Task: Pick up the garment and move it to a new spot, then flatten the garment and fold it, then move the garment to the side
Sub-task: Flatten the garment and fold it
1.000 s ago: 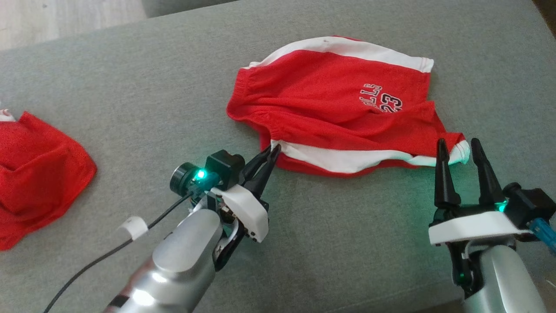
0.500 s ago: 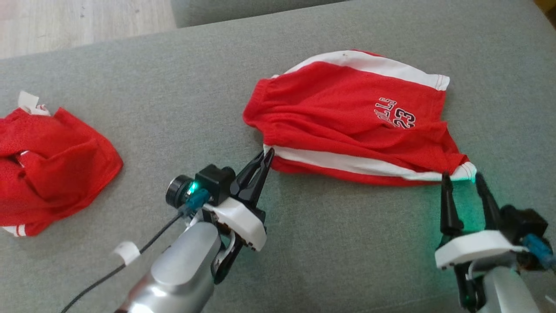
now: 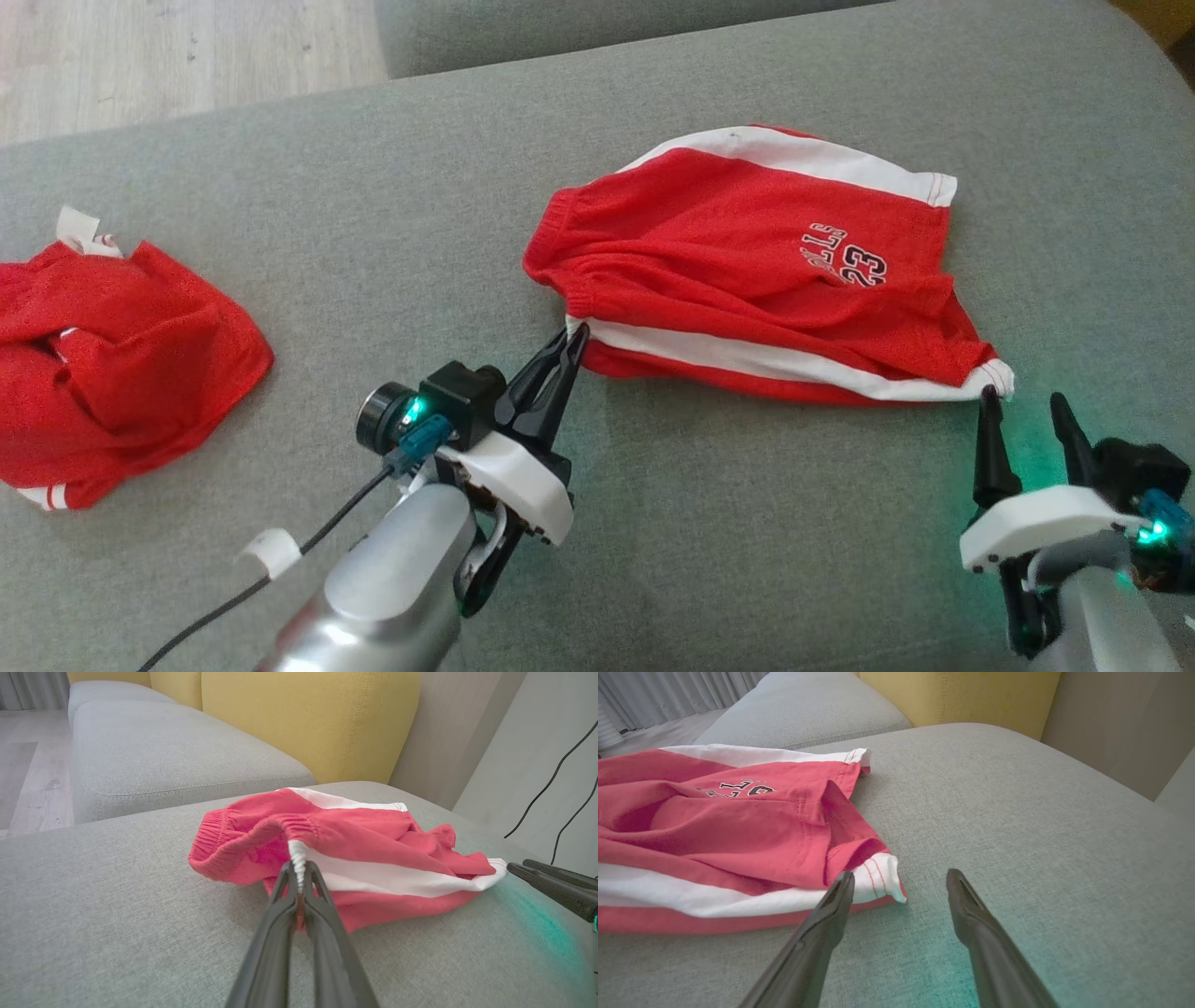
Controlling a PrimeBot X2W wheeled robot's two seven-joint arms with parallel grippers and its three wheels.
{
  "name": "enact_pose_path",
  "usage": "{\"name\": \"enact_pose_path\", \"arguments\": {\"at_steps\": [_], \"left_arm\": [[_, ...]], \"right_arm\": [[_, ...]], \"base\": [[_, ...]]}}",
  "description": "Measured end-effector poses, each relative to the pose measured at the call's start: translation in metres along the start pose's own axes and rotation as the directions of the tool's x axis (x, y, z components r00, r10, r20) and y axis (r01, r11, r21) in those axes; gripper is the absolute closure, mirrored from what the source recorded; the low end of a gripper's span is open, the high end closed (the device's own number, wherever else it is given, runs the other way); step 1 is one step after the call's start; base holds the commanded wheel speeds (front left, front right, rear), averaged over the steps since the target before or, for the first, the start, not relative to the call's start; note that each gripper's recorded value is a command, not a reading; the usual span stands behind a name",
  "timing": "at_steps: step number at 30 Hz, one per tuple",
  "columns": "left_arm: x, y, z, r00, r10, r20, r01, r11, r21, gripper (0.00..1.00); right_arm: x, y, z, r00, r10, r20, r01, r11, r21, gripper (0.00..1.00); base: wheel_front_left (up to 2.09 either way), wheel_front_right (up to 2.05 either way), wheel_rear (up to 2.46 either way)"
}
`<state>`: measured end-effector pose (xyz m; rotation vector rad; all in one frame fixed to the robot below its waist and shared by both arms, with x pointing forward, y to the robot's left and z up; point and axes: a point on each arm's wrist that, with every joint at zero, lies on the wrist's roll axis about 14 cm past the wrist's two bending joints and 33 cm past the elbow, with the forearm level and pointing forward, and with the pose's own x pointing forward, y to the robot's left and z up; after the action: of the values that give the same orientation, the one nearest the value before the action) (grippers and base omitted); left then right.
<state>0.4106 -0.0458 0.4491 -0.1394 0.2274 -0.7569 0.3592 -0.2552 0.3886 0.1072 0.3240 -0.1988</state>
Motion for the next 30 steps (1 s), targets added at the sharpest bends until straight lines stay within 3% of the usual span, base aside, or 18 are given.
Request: {"name": "enact_pose_path", "arguments": {"at_steps": [18,19,20,21,22,30], "left_arm": [[-0.004,-0.001,-0.007,1.0,-0.006,-0.017,0.006,1.0,0.002,1.0],[-0.004,-0.001,-0.007,1.0,-0.005,-0.017,0.005,1.0,0.0,1.0],[-0.004,-0.001,-0.007,1.0,-0.005,-0.016,0.005,1.0,-0.002,1.0],[-0.004,-0.001,-0.007,1.0,-0.006,-0.016,0.006,1.0,-0.002,1.0],[-0.004,-0.001,-0.007,1.0,-0.004,-0.017,0.004,1.0,0.0,1.0],[-0.004,-0.003,-0.004,1.0,-0.004,-0.011,0.004,1.0,0.002,1.0]], "right_arm": [[0.01,0.014,-0.01,0.997,0.038,-0.062,-0.039,0.999,-0.016,0.0],[0.01,0.015,-0.01,0.997,0.04,-0.061,-0.041,0.999,-0.017,0.25],[0.011,0.015,-0.008,0.997,0.041,-0.058,-0.042,0.999,-0.019,0.71],[0.012,0.015,-0.007,0.998,0.042,-0.056,-0.044,0.999,-0.023,0.96],[0.012,0.016,-0.007,0.998,0.043,-0.055,-0.045,0.999,-0.026,1.0],[0.01,0.014,0.003,0.999,0.046,-0.025,-0.047,0.997,-0.059,1.0]], "base": [[0.0,0.0,0.0],[0.0,0.0,0.0],[0.0,0.0,0.0],[0.0,0.0,0.0],[0.0,0.0,0.0],[0.0,0.0,0.0]]}}
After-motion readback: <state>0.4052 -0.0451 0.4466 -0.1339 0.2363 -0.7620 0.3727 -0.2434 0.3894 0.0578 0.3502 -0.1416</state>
